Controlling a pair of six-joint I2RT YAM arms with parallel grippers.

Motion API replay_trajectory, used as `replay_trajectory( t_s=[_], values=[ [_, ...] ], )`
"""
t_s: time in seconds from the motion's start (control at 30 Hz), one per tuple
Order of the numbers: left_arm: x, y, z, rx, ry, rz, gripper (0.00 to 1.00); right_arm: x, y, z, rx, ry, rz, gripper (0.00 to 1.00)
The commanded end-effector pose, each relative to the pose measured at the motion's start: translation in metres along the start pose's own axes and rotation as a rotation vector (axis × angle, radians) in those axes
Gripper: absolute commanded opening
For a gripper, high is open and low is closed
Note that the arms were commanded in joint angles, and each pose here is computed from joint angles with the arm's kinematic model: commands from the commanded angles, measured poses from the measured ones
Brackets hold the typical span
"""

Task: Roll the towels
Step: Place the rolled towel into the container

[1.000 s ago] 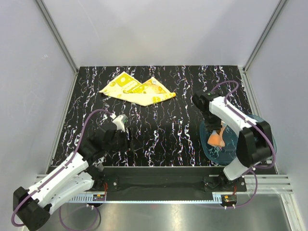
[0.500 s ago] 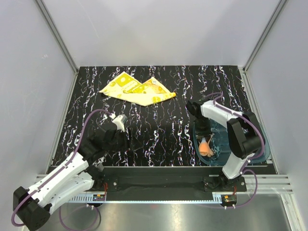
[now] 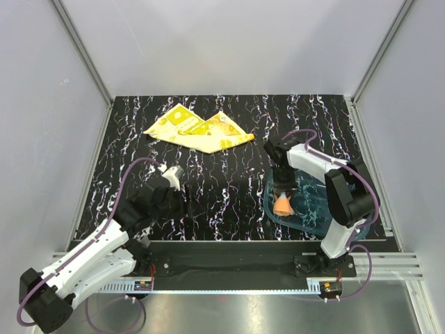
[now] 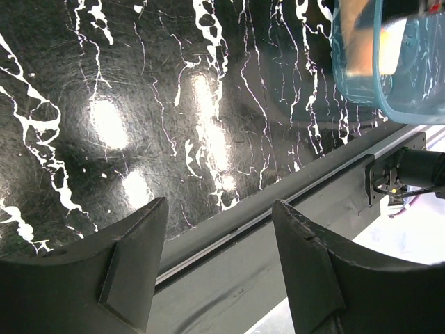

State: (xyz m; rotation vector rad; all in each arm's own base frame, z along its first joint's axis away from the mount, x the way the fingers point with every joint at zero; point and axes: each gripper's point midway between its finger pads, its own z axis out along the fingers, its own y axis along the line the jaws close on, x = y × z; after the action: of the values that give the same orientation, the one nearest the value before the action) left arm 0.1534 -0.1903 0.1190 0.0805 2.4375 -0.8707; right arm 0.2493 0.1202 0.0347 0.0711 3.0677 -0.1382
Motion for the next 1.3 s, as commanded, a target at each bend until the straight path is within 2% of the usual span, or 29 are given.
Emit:
replay_trajectory(
  t_s=[0.0, 0.1, 0.13, 0.2, 0.23, 0.33, 0.57, 0.77, 0.83, 0.97, 1.03, 1.27],
  values=[
    [-0.02, -0.008, -0.003, 0.003, -0.058, 0.023, 0.66, 0.02, 0.012, 0.015, -0.035, 0.034, -0.048, 0.0],
    [-0.022, -0.008, -0.002, -0.006, -0.054, 0.028, 0.66, 0.027, 0.021, 0.02, -0.067, 0.037, -0.041, 0.09],
    [-0.022, -0.007, -0.002, -0.011, -0.053, 0.027, 0.66, 0.027, 0.022, 0.02, -0.072, 0.031, -0.035, 0.26],
    [-0.023, -0.007, -0.003, -0.016, -0.056, 0.027, 0.66, 0.024, 0.022, 0.017, -0.073, 0.009, -0.031, 0.34],
    [-0.024, -0.007, -0.004, -0.02, -0.057, 0.028, 0.66, 0.023, 0.022, 0.015, -0.077, 0.002, -0.027, 0.43],
    [-0.028, -0.008, -0.007, -0.03, -0.066, 0.032, 0.66, 0.015, 0.022, 0.0, -0.084, -0.043, -0.015, 0.53],
    [-0.048, -0.008, -0.031, -0.108, -0.104, 0.084, 0.66, 0.002, 0.013, -0.052, -0.076, -0.135, 0.013, 0.66],
    [-0.069, -0.001, -0.056, -0.2, -0.177, 0.161, 0.66, -0.001, 0.019, -0.103, -0.095, -0.215, 0.027, 0.71],
    [-0.071, 0.001, -0.06, -0.213, -0.195, 0.172, 0.67, -0.003, 0.036, -0.118, -0.133, -0.251, 0.006, 0.71],
    [-0.074, 0.005, -0.062, -0.223, -0.233, 0.162, 0.67, -0.014, 0.097, -0.143, -0.34, -0.305, -0.052, 0.68],
    [-0.073, 0.007, -0.062, -0.231, -0.234, 0.156, 0.67, -0.017, 0.118, -0.133, -0.393, -0.269, -0.056, 0.65],
    [-0.075, 0.011, -0.065, -0.252, -0.259, 0.145, 0.68, -0.003, 0.126, -0.072, -0.316, -0.135, -0.073, 0.55]
  ],
)
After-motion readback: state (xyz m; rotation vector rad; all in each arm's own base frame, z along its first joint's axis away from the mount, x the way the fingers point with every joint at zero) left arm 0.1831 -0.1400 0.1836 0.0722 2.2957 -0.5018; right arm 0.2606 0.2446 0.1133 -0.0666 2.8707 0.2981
